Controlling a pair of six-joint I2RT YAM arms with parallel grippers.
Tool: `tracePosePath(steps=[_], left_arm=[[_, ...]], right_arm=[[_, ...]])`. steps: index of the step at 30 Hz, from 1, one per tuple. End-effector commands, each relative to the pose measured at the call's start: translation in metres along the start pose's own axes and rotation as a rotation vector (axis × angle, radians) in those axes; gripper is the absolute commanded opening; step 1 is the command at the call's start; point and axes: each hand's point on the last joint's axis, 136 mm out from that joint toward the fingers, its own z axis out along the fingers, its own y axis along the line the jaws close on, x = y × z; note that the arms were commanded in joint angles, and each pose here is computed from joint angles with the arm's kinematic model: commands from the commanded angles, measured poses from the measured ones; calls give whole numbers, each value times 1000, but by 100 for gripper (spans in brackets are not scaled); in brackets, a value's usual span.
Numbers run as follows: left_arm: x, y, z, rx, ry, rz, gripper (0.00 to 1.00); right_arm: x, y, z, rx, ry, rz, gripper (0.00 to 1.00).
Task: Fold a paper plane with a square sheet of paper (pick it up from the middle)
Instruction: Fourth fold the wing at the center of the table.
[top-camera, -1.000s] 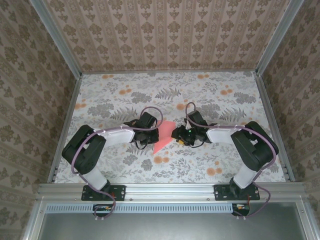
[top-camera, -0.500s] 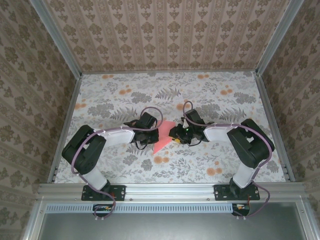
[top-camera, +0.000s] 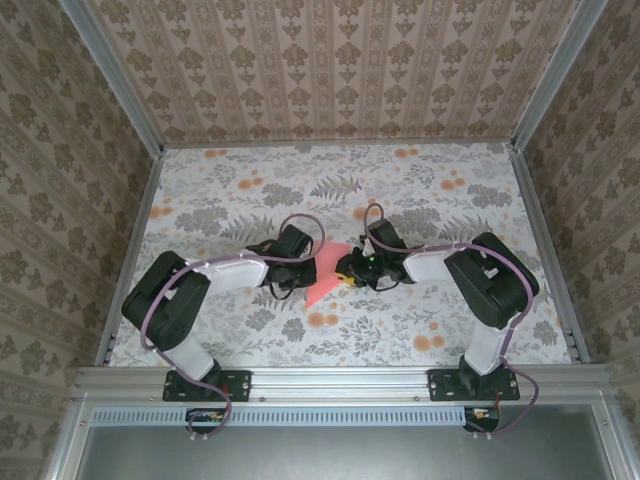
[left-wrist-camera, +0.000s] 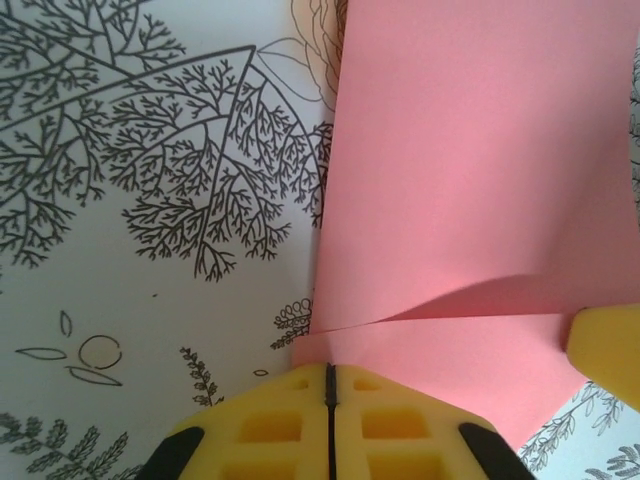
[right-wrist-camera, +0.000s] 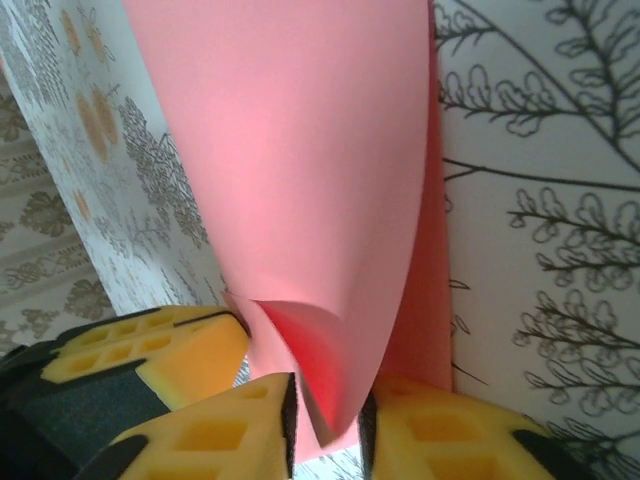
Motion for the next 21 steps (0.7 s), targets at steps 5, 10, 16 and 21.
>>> tracePosePath(steps=[5, 10, 16, 21], left_arm=[[-10, -7, -28, 51, -71, 32, 24], [-13, -9, -43, 78, -113, 64, 38], [-16, -24, -58, 125, -164, 194, 60], [-17, -46, -68, 185, -212, 305, 80]], right_arm=[[-12, 6, -4, -16, -38, 22, 13], [-18, 8, -18, 7, -94, 23, 3], [-21, -6, -56, 152, -212, 62, 0], [-22, -12, -94, 226, -332, 98, 0]])
